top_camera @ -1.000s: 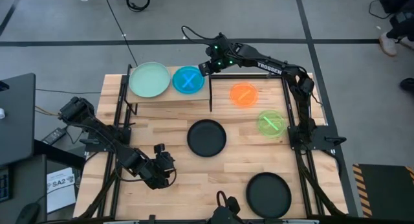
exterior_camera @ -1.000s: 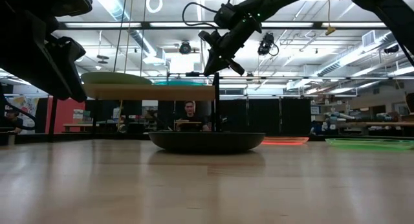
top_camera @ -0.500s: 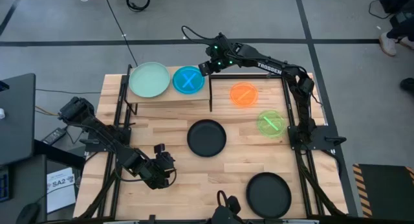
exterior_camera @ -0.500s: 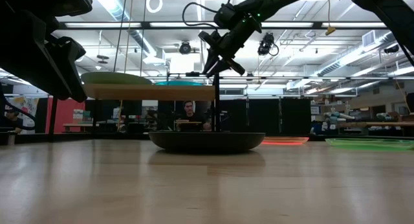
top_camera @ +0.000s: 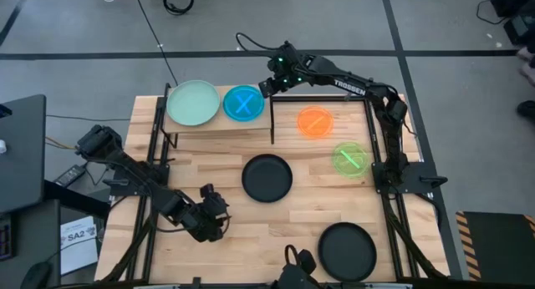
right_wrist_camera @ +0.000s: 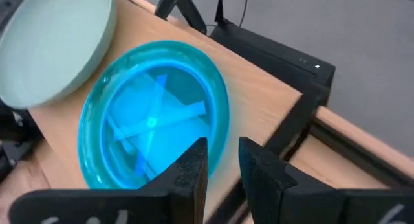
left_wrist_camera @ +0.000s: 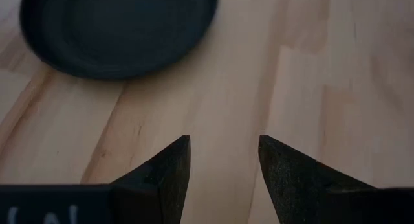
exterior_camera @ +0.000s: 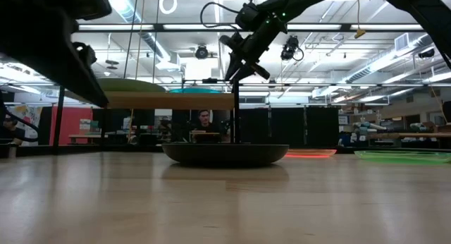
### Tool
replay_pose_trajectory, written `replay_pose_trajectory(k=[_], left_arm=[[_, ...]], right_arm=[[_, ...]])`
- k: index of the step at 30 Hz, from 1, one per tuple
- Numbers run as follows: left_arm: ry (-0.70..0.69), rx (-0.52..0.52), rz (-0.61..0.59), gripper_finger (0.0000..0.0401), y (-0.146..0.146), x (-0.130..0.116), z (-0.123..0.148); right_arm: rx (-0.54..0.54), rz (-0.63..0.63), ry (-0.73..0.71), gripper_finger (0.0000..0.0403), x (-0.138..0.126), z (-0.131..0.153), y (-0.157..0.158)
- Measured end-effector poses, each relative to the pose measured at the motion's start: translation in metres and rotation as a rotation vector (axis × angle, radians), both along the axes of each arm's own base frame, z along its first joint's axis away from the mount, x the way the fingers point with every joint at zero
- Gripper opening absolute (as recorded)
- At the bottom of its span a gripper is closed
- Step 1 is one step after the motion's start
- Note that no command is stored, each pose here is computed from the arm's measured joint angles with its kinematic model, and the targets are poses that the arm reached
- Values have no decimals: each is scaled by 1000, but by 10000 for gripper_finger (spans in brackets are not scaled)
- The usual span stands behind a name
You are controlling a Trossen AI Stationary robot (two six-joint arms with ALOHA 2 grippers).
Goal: Place and stack plates onto a shelf
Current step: Stack the top black plate on top of the light blue plate on the shelf
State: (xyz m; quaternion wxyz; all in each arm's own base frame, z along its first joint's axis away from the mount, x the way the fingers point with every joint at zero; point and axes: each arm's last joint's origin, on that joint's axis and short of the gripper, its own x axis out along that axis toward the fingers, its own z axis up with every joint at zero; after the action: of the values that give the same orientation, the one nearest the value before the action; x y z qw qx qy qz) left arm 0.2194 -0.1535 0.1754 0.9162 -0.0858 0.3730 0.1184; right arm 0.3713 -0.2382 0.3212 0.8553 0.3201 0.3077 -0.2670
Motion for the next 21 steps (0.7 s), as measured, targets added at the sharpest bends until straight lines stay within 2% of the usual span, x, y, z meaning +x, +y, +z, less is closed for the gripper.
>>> replay_pose_trajectory(k=[9, 15, 21], left_arm=[[-52, -142, 230, 189, 21, 15, 1], [-109, -219, 358, 189, 39, 28, 4], [-138, -267, 476, 189, 57, 37, 4]], right_arm=[[-94, 73, 162, 94, -32, 31, 28], [-182, 117, 301, 94, -55, 58, 69], [-284, 175, 314, 94, -77, 81, 120]])
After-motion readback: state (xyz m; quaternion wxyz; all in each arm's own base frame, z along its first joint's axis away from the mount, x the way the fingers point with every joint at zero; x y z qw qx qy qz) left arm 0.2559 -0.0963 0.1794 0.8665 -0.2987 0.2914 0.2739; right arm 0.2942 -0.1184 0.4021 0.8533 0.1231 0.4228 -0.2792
